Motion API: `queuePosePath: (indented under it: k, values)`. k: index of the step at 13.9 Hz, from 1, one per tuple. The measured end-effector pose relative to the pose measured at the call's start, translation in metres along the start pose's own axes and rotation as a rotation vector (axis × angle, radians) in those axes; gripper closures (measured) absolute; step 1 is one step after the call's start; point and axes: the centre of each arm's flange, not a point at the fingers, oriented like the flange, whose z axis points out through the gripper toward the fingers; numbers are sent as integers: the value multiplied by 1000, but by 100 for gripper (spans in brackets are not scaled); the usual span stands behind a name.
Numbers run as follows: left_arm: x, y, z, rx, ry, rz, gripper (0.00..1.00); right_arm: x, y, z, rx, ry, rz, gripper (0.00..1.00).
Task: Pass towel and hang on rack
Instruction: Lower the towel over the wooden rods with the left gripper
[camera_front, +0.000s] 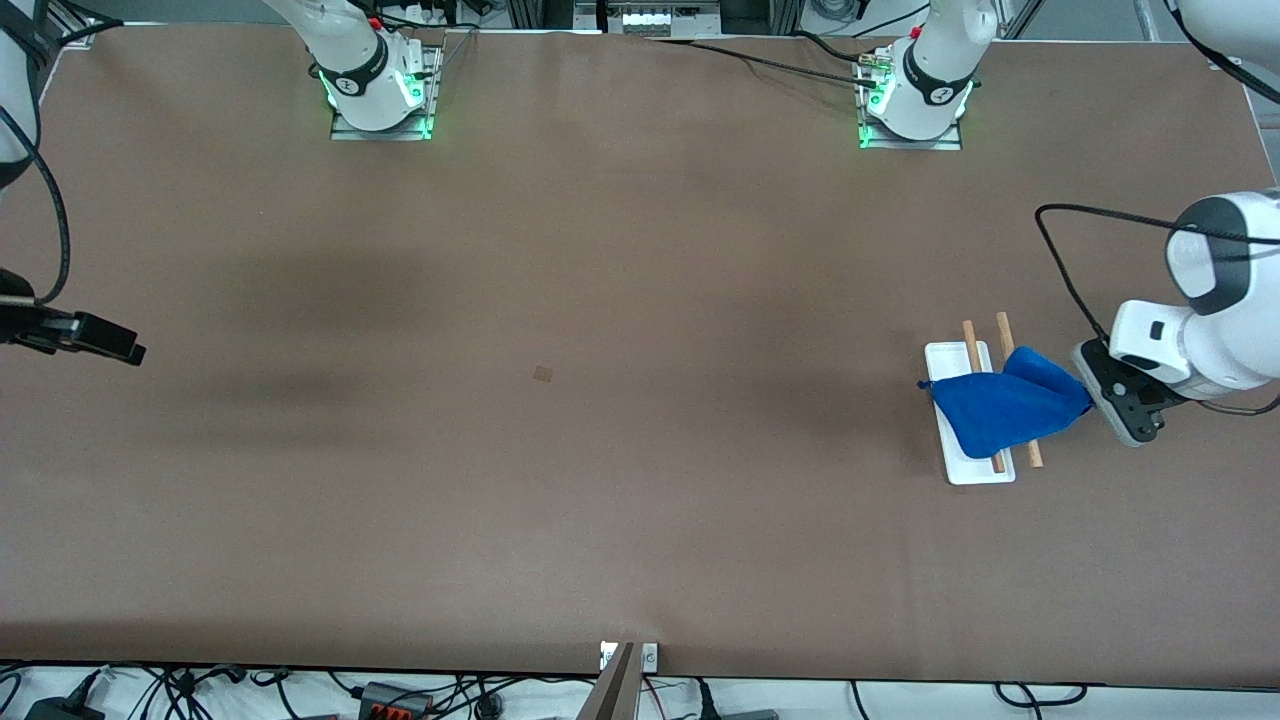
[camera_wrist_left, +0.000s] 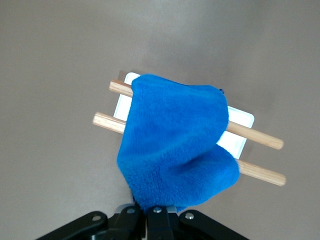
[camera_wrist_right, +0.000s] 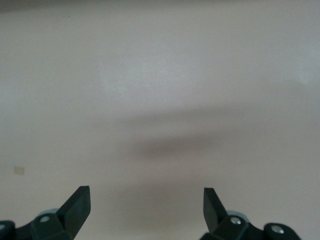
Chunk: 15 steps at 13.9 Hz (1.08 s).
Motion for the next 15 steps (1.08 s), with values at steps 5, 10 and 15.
queuePosePath:
  k: [5, 10, 15]
  values:
    - [-17, -2, 16, 40, 2, 27, 98, -18, -7, -17, 6, -6, -57, 0]
    - [-27, -2, 37, 67, 4, 21, 88, -47, -2, 0, 7, -15, -54, 0]
    - [-31, 0, 35, -2, 64, -46, 42, -74, 0, 9, 8, 3, -59, 0]
